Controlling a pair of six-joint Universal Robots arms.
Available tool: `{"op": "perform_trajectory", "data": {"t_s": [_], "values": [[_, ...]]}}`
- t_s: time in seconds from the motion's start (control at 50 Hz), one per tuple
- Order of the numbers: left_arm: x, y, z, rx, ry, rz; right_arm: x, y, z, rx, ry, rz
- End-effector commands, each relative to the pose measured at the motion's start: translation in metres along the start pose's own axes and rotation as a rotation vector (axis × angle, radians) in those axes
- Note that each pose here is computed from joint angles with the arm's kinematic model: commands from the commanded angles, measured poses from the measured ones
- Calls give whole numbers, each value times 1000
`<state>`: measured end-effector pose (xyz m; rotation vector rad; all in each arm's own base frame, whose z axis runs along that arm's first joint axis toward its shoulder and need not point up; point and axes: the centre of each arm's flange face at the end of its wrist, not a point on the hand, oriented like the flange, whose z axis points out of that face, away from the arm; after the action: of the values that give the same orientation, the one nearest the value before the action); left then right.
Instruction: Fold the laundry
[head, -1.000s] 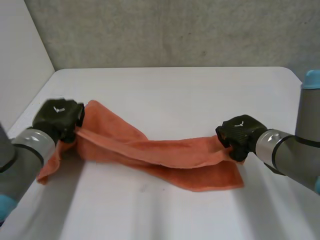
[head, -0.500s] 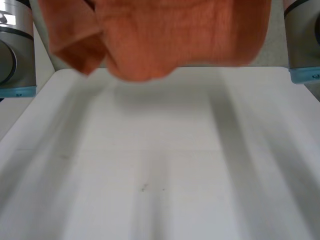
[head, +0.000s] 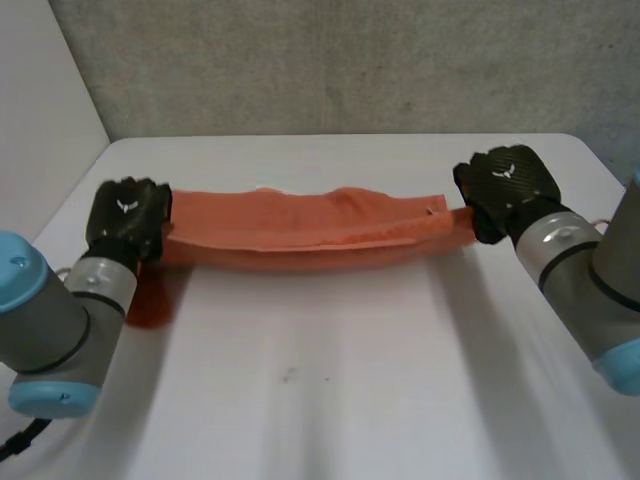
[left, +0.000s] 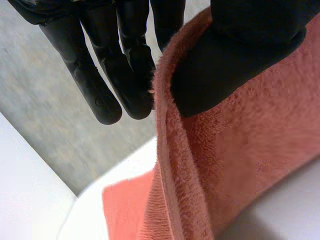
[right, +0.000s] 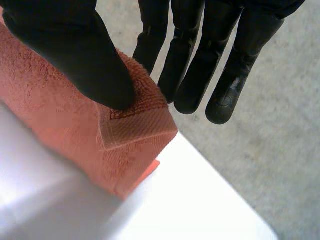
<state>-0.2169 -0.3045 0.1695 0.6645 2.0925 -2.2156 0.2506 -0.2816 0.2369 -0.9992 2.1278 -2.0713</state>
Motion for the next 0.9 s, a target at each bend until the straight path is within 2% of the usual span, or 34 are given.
{"op": "perform_trajectory", "data": {"t_s": [0.02,0.18,0.46,0.62,0.74,0.8,0.9], "values": [[-2,16,2,-80,7,3,23,-23,-12,70,-2,133],[0,28,-1,-136,20,0,46,-12,-11,44,34,163],[-18,28,-15,-247,3,16,82,19,-7,-37,141,170],[-27,26,-21,-262,-19,25,79,28,-9,-65,135,177],[-36,26,-24,-287,-32,103,73,32,-12,-91,109,166],[-45,11,-29,-274,-51,152,70,35,-15,-119,92,146],[-60,-29,-42,-202,-91,183,61,39,-35,-282,-6,0]]}}
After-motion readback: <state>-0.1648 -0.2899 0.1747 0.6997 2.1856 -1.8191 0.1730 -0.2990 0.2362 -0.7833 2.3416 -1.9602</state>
